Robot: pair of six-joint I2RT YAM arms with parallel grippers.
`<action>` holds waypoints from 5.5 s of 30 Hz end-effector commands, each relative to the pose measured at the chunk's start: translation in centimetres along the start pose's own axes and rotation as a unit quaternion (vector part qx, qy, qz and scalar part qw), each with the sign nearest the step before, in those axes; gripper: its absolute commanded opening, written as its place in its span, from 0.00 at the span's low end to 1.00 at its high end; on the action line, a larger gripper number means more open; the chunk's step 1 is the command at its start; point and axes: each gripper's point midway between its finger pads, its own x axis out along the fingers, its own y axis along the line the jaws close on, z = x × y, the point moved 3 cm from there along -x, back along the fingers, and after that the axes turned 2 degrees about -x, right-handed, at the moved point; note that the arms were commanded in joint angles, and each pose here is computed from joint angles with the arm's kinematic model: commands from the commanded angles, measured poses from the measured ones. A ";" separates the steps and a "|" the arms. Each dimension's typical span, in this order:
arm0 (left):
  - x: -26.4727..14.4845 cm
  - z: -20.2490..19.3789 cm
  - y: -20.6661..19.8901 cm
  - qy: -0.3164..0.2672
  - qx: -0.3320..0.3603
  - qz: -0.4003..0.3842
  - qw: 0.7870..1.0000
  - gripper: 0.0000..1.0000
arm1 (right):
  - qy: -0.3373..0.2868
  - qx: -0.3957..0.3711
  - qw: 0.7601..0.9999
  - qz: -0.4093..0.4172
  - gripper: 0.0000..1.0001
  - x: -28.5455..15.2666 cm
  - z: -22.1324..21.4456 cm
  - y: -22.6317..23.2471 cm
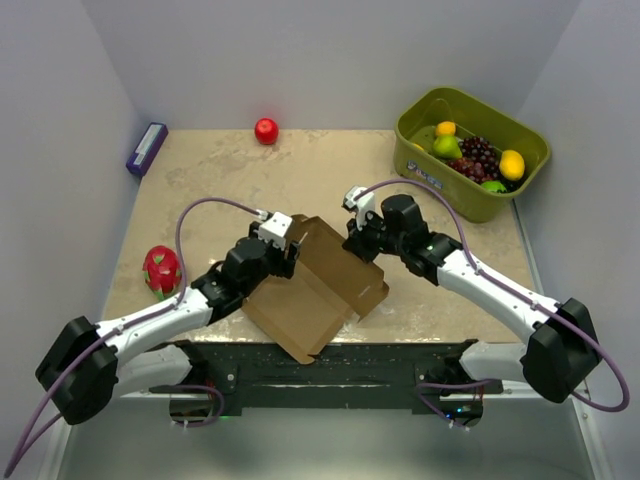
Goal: Fold the paper box
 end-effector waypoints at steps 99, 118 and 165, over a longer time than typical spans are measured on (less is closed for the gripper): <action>3.3 6.3 -1.6 -0.042 0.055 0.032 0.997 0.51 | 0.035 -0.091 0.995 0.026 0.01 1.9 0.0 -0.2; 4.8 5.6 -2.9 -0.042 0.070 -0.016 0.997 0.06 | 0.028 -0.094 0.995 0.026 0.02 1.7 0.4 -0.1; 2.6 2.7 2.1 -0.124 -0.119 0.144 0.975 0.00 | -0.246 0.570 0.783 0.038 0.80 -0.1 5.5 3.4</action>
